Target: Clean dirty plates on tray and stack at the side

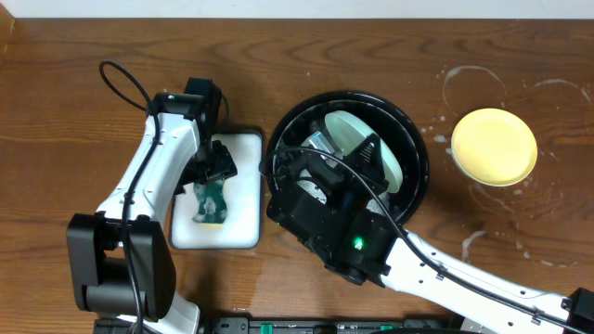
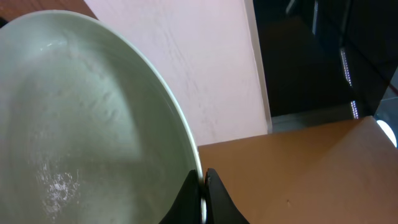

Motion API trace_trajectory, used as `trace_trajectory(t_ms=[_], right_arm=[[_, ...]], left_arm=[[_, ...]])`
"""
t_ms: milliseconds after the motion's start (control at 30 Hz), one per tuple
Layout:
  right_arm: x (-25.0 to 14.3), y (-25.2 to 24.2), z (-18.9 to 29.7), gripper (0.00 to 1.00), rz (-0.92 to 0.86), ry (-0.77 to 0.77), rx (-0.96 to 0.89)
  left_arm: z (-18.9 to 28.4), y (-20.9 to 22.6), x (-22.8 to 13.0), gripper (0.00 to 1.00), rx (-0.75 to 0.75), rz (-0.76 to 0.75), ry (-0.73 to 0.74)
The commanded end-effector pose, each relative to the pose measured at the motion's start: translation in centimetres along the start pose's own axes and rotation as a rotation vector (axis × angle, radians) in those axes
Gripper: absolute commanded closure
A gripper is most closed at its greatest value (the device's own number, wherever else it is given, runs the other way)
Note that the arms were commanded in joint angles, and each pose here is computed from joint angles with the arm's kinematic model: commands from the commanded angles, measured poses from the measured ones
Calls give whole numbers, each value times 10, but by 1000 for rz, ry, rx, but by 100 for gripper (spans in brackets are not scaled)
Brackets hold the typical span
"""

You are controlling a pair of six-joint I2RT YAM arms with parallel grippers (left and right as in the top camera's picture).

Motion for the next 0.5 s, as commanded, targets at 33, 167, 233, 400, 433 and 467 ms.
trace_trajectory(t_ms=[33, 167, 233, 400, 433, 467], right_arm=[[4, -11, 4, 99, -60, -7, -36], [6, -12, 4, 99, -86, -10, -37], [7, -10, 3, 99, -87, -15, -18], [8, -7, 2, 99, -88, -21, 11], [8, -6, 1, 99, -89, -22, 20], [8, -5, 0, 99, -96, -22, 28]], left_arm=[[1, 3, 1, 19, 17, 1, -10], [1, 3, 1, 20, 17, 1, -10], [1, 3, 1, 20, 17, 1, -9], [1, 3, 1, 19, 17, 1, -10], [1, 3, 1, 19, 17, 1, -10], [1, 3, 1, 20, 17, 1, -10]])
Point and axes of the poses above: each gripper's point midway between its finger pads, its own z axis back along the fingers, its own y axis along the line the jaws close on, x = y × z, the point moved 6 cm from there along z, back along the fingers, and after that the axes turned 2 degrees about -z, right-handed, at the moved point
